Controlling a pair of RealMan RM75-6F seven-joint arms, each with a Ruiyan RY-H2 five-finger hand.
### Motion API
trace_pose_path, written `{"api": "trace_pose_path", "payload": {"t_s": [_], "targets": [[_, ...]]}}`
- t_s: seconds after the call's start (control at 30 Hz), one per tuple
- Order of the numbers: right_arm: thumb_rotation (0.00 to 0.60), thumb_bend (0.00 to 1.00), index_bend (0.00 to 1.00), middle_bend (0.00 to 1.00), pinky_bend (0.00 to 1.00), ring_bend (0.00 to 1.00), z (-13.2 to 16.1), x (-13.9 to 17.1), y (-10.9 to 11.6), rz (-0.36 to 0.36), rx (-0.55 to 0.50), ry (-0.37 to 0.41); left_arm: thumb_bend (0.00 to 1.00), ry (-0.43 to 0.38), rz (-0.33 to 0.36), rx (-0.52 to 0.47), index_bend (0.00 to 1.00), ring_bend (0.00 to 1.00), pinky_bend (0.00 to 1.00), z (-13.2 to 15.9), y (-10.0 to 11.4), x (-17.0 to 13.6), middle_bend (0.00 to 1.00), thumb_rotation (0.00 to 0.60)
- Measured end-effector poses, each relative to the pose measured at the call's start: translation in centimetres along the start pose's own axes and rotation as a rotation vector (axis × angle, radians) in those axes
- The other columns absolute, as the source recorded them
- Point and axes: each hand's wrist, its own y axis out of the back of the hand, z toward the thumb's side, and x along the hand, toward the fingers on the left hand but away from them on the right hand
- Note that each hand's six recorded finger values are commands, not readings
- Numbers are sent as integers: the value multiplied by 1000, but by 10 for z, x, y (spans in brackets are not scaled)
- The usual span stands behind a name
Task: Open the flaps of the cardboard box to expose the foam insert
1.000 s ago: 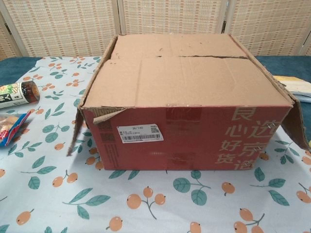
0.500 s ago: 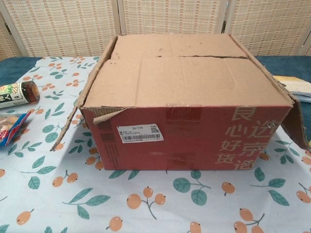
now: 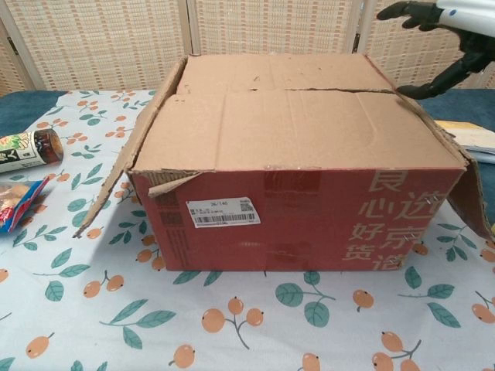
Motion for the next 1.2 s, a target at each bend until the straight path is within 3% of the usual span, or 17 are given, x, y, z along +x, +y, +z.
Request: {"api": "trace_pose_path", "payload": {"t_s": [0.27,0.6,0.97,1.2], "targets": [[600,377,0,0,0,0,16,-23,-23,9,23,24,477,28,3,-31,0,0,0,-16,6,0,0,600],[600,378,0,0,0,0,26,-51,-24,-20,67,40,478,75,10,-45,0,0,0,-32,12,-1,0,600],[600,378,0,0,0,0,55,-90,21,-108,4,97,477,136,-6,-53,0,0,0,-52,10,3,0,600],[600,377,0,0,0,0,58,-118,51,-150,-4,89,477,184,-22,-89,0,0,0,-67,8,6,0,600]]}}
